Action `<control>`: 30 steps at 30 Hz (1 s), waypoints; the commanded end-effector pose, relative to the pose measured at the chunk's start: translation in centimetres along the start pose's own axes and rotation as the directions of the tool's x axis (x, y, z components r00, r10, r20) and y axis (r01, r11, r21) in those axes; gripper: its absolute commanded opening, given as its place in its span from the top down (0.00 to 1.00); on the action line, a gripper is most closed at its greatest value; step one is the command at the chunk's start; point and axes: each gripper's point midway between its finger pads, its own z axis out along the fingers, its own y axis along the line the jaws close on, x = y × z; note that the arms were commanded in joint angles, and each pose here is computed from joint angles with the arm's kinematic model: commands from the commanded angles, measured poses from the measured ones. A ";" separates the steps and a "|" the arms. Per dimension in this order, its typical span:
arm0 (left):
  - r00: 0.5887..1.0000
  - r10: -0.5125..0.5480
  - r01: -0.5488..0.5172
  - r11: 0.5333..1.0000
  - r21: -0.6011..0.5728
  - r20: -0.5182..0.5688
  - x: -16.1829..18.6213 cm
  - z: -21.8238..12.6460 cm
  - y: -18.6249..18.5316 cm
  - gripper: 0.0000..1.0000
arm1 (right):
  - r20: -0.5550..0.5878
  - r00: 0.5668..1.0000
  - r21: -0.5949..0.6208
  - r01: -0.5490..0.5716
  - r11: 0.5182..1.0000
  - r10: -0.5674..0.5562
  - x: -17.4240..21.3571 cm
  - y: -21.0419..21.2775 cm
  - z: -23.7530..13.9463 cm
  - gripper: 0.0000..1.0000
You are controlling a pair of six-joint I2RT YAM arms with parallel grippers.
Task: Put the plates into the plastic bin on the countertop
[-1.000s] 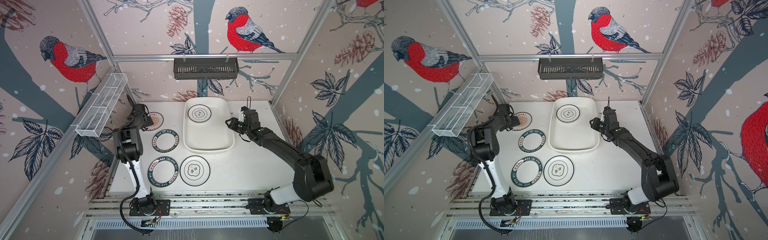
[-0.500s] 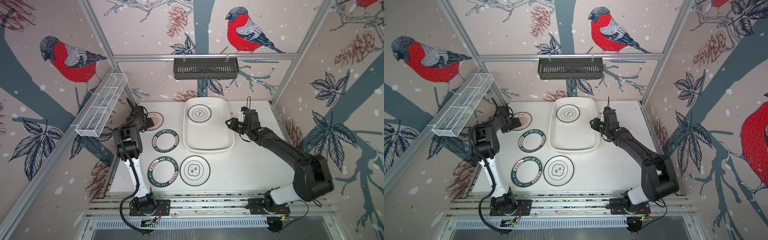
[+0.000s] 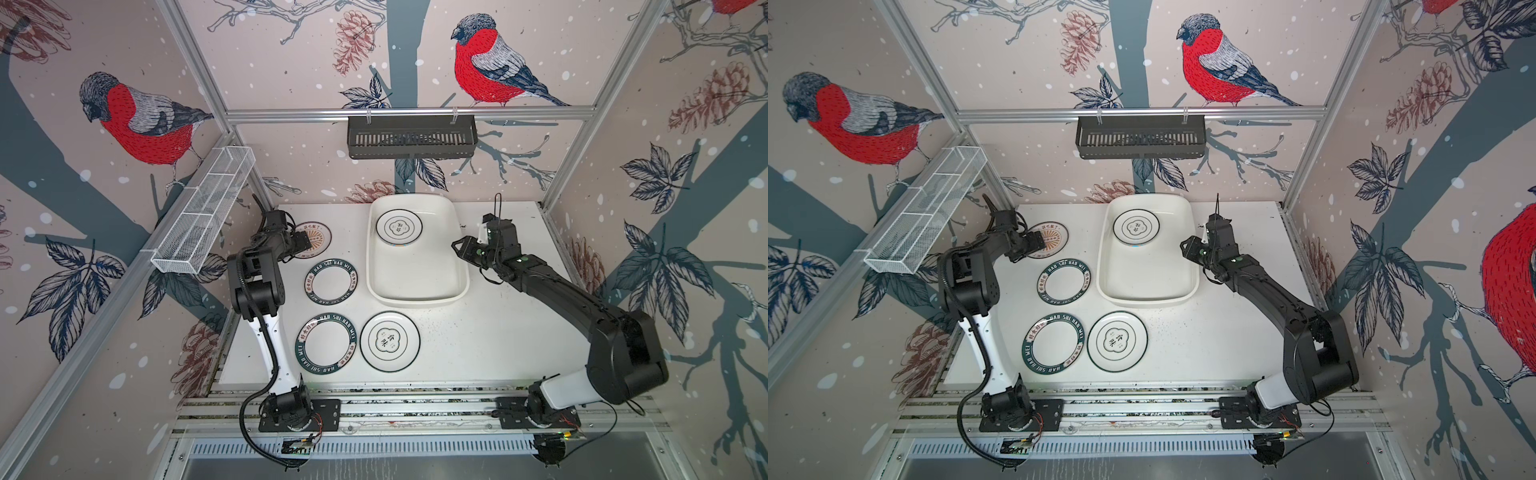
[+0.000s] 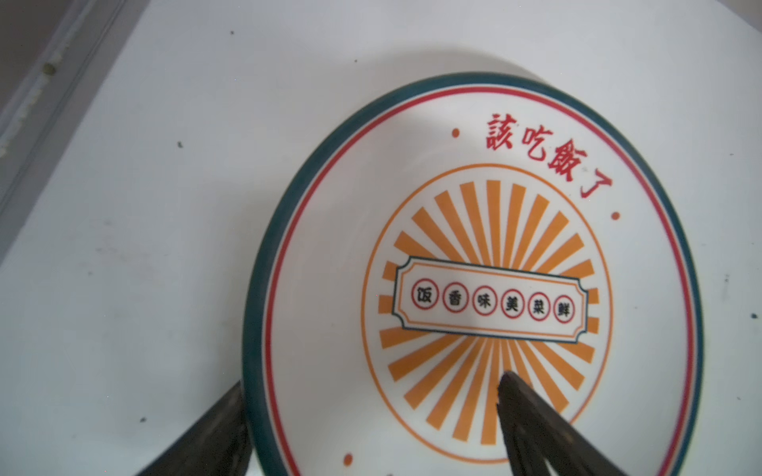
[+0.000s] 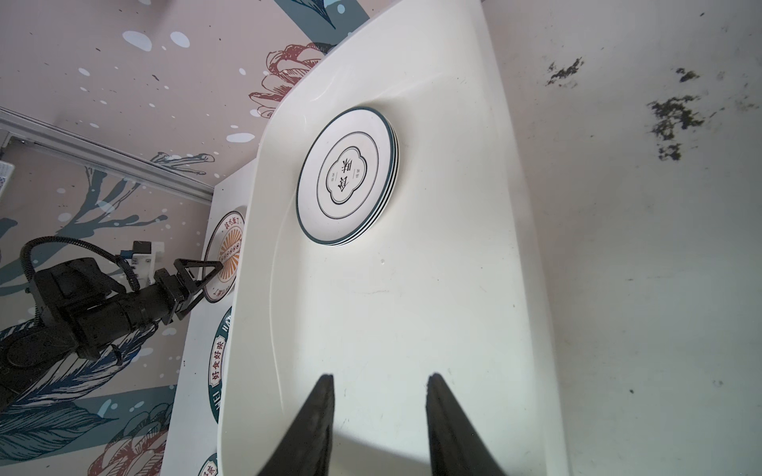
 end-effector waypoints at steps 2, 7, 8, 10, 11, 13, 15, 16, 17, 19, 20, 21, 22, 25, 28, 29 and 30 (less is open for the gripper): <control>0.999 0.019 -0.012 0.990 0.144 -0.048 1.1 0.3 -2.3 0.12 | 0.022 1.000 0.006 0.008 1.000 -0.008 -0.5 0.1 -0.4 0.61; 0.998 0.049 -0.038 0.973 0.229 -0.043 0.9 0.3 -3.8 0.13 | 0.028 1.000 0.007 0.003 1.000 -0.004 -0.7 0.3 -0.5 0.61; 0.997 0.055 -0.043 0.968 0.248 -0.045 0.9 0.4 -4.1 0.13 | 0.028 1.000 0.006 0.004 1.000 -0.004 -0.7 0.3 -0.5 0.61; 0.997 0.060 -0.046 0.963 0.265 -0.044 0.8 0.5 -4.4 0.13 | 0.026 1.000 0.006 0.005 1.000 -0.005 -0.7 0.5 -0.5 0.61; 0.997 0.059 -0.045 0.961 0.274 -0.044 0.8 0.5 -4.5 0.13 | 0.025 1.000 0.007 0.006 1.000 -0.006 -0.6 0.5 -0.6 0.61; 0.998 0.039 -0.023 0.958 0.287 -0.051 0.8 0.7 -4.4 0.13 | 0.027 1.000 0.009 0.006 1.000 -0.006 -0.7 0.7 -0.6 0.62; 0.998 0.010 0.010 0.954 0.301 -0.064 1.1 0.9 -4.2 0.13 | 0.027 1.000 0.014 0.006 1.000 -0.007 -0.6 0.6 -0.7 0.62; 0.998 -0.002 0.023 0.952 0.304 -0.067 1.2 1.0 -4.0 0.13 | 0.029 1.000 0.015 0.007 1.000 -0.007 -0.6 0.6 -0.8 0.62; 0.997 -0.015 0.037 0.949 0.313 -0.071 1.3 1.1 -3.9 0.13 | 0.029 1.000 0.016 0.005 1.000 -0.005 -0.5 0.6 -0.8 0.62; 0.996 -0.040 0.063 0.944 0.325 -0.075 1.4 1.2 -3.5 0.13 | 0.029 1.000 0.017 0.005 1.000 -0.005 -0.4 0.7 -0.9 0.62; 0.995 -0.055 0.079 0.939 0.334 -0.081 1.5 1.3 -3.3 0.13 | 0.031 1.000 0.019 0.005 1.000 -0.005 -0.5 0.7 -0.9 0.62; 0.994 -0.069 0.095 0.934 0.345 -0.086 1.5 1.4 -3.0 0.13 | 0.033 0.999 0.019 0.005 1.000 -0.005 -0.5 0.8 -1.0 0.62; 0.993 -0.078 0.105 0.929 0.355 -0.091 1.6 1.5 -2.9 0.13 | 0.031 1.000 0.020 0.005 1.000 -0.006 -0.4 0.8 -1.0 0.62; 0.987 -0.116 0.149 0.912 0.381 -0.109 1.6 1.7 -2.2 0.15 | 0.034 0.999 0.022 0.005 1.000 -0.006 -0.4 0.9 -1.0 0.62; 0.983 -0.135 0.173 0.898 0.404 -0.121 1.5 1.9 -1.8 0.16 | 0.033 0.999 0.023 0.004 1.000 -0.005 -0.2 0.9 -0.9 0.62; 0.982 -0.138 0.178 0.899 0.400 -0.126 1.7 2.1 -1.6 0.16 | 0.030 1.000 0.022 0.004 1.000 -0.004 0.0 0.9 -0.8 0.62; 0.982 -0.142 0.181 0.899 0.400 -0.127 1.6 2.2 -1.4 0.17 | 0.032 0.999 0.021 0.002 1.000 -0.003 0.0 0.9 -0.7 0.62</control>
